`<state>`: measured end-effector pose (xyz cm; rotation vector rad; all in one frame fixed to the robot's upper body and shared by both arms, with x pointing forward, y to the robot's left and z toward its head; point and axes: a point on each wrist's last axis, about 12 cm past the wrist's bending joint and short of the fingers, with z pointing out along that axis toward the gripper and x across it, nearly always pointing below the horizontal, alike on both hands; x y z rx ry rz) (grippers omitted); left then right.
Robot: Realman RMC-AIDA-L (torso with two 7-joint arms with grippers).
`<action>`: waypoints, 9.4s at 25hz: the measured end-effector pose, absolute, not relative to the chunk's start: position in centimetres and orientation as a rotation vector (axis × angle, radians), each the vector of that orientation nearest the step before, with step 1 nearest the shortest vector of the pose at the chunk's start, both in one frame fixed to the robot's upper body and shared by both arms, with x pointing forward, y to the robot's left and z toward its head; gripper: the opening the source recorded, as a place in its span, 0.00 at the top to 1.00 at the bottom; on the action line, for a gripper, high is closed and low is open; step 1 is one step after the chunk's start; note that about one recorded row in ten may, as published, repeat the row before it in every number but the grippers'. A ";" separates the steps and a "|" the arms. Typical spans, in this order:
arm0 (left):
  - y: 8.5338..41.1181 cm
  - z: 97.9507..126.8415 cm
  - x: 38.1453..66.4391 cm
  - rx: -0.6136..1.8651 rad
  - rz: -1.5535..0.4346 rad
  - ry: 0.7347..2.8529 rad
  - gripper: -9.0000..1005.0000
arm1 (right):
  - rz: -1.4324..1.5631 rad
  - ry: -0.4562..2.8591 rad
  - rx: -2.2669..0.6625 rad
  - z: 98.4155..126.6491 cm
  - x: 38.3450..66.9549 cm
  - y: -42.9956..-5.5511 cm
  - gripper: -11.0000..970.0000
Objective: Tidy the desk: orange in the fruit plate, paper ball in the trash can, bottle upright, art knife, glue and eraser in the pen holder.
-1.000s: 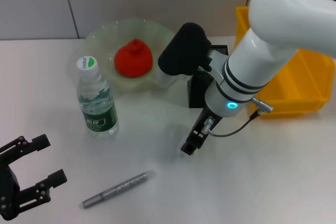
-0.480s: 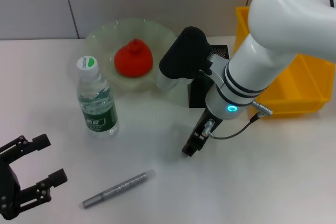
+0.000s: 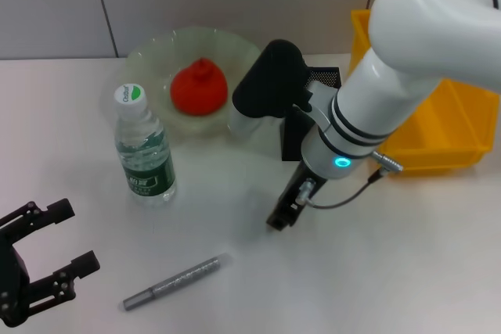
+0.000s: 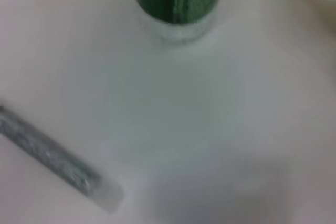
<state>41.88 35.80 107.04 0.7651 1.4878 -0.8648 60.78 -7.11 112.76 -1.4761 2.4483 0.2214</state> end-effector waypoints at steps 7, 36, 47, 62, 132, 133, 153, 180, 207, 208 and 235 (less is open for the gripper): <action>35.9 107.0 41.7 0.762 -0.861 1.491 0.32 | 0.225 2.374 -1.412 117.7 61.4 -8.0 0.58; 36.0 106.8 41.4 0.747 -0.866 1.504 0.34 | 0.090 2.177 -1.056 122.0 63.4 -14.5 0.49; 37.0 109.7 43.4 0.877 -0.888 1.676 0.35 | 0.177 2.143 -1.087 123.2 61.3 -15.2 0.34; 33.2 116.5 49.5 1.134 -0.721 2.155 0.36 | 0.654 1.938 -1.221 121.2 55.3 -23.7 0.34; 15.3 113.0 52.7 1.486 -0.023 2.588 0.45 | 0.856 1.787 -1.370 111.8 51.8 -29.2 0.34; 15.3 112.9 52.8 1.489 -0.021 2.589 0.46 | 0.854 1.787 -1.371 111.8 51.9 -29.1 0.34; 14.8 112.5 53.0 1.522 -0.004 2.590 0.65 | 0.850 1.812 -1.371 111.4 52.1 -29.0 0.34; 18.7 119.4 51.8 1.206 -0.346 2.337 0.83 | 0.855 1.828 -1.302 111.6 51.8 -30.0 0.34; 10.8 116.2 59.3 0.677 -0.637 1.773 0.84 | 0.904 1.851 -1.174 111.7 51.1 -31.1 0.34; 10.5 116.1 59.6 0.678 -0.637 1.778 0.84 | 0.905 1.849 -1.176 111.7 51.2 -31.1 0.34; 8.1 114.6 61.5 0.608 -0.544 1.789 0.76 | 0.892 1.822 -1.208 111.5 51.7 -30.5 0.34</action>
